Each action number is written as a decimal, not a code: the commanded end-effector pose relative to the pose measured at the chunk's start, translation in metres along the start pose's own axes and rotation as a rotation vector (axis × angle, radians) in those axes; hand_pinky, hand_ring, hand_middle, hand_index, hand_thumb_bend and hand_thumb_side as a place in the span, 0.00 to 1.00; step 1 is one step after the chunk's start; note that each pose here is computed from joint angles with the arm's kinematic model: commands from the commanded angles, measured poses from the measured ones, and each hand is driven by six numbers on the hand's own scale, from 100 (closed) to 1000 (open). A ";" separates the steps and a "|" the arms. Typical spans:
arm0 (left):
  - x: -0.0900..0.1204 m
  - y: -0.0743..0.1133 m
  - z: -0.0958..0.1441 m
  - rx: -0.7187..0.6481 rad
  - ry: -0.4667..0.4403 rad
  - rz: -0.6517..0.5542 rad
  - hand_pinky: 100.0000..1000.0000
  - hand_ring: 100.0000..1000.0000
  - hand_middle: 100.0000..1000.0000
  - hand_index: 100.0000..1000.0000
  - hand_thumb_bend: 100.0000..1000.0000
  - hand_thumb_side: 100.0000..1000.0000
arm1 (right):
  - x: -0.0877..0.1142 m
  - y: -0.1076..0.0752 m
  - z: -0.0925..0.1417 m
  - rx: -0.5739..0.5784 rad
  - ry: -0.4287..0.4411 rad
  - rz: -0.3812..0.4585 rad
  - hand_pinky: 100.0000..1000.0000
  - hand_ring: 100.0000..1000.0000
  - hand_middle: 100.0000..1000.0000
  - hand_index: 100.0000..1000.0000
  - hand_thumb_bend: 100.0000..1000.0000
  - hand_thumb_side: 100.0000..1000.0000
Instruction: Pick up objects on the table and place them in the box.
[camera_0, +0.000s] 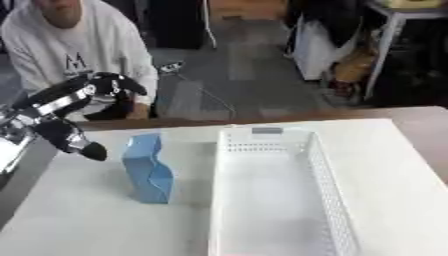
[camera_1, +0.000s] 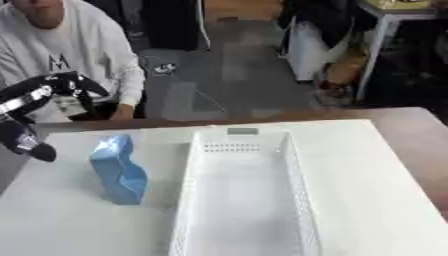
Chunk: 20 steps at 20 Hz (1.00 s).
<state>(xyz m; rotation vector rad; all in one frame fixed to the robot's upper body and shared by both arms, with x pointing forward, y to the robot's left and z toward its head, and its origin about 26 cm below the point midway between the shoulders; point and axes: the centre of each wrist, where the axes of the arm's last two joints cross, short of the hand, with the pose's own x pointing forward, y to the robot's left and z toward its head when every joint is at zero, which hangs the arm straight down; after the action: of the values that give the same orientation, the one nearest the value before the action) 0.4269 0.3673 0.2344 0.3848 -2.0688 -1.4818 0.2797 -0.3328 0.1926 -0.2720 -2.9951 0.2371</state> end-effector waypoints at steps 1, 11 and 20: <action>-0.006 0.016 0.001 -0.031 0.023 -0.056 0.56 0.53 0.77 0.88 1.00 0.74 | 0.002 -0.003 -0.013 -0.015 -0.043 0.001 0.27 0.50 0.61 0.65 0.00 0.58; -0.027 0.011 -0.002 -0.162 0.093 -0.108 0.61 0.58 0.79 0.90 1.00 0.73 | 0.001 -0.004 -0.017 -0.077 -0.036 0.004 0.27 0.49 0.59 0.64 0.00 0.58; -0.041 0.005 -0.001 -0.303 0.175 -0.174 0.66 0.63 0.81 0.91 1.00 0.68 | 0.000 -0.002 -0.019 -0.084 -0.036 -0.002 0.27 0.49 0.59 0.64 0.00 0.59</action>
<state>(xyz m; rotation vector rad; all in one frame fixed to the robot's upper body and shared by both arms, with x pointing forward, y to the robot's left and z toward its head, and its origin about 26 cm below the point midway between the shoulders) 0.4601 0.3862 0.2092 0.5801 -1.7032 -1.5859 0.2826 -0.3315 0.2004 -0.2896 -2.9964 0.1190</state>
